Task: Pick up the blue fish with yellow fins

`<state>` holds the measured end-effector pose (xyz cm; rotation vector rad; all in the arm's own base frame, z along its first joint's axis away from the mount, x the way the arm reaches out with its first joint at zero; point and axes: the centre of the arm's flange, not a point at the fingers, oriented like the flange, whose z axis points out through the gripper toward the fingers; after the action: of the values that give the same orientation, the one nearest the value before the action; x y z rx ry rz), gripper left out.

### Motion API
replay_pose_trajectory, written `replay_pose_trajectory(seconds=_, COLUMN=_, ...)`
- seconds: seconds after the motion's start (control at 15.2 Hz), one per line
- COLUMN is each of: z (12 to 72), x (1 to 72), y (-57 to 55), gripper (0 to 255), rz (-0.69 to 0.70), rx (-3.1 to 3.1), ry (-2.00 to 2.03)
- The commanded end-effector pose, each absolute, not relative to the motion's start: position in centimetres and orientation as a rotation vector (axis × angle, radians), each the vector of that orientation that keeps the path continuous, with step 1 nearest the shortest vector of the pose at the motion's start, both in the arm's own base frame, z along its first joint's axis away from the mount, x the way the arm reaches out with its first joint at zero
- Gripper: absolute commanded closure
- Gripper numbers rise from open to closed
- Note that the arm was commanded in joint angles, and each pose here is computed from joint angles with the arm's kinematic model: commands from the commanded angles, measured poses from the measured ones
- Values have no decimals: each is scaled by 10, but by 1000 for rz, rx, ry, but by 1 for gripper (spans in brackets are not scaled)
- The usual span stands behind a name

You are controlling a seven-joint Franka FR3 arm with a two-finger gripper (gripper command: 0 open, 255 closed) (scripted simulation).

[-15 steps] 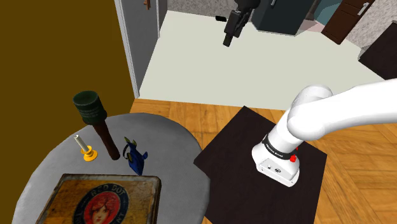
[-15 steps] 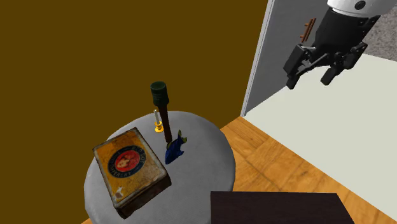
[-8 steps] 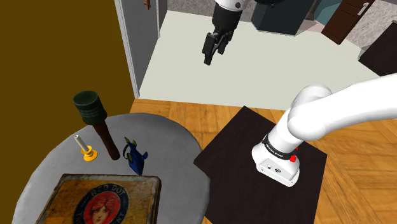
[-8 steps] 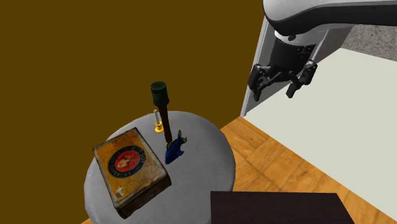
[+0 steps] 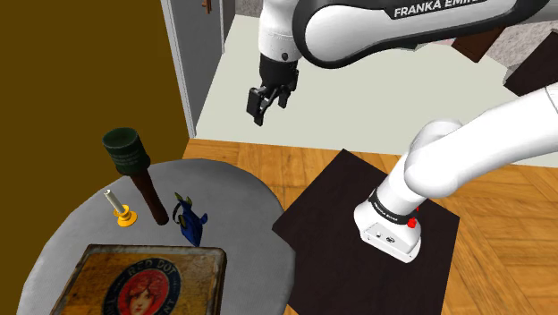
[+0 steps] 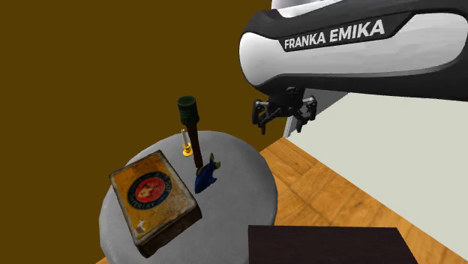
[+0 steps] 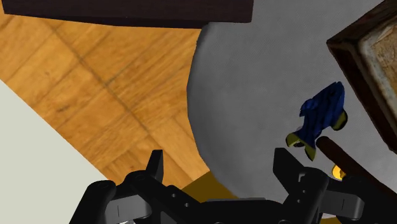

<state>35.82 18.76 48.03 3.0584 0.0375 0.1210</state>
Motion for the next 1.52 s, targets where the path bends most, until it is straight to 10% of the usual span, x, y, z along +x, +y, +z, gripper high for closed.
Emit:
replay_pose_trajectory(seconds=0.0, z=463, x=365, y=206, gripper=0, rz=116, rx=3052, ry=3)
replay_pose_trajectory(seconds=1.45, z=260, x=463, y=409, gripper=0, rz=48, rx=2949, ry=-315)
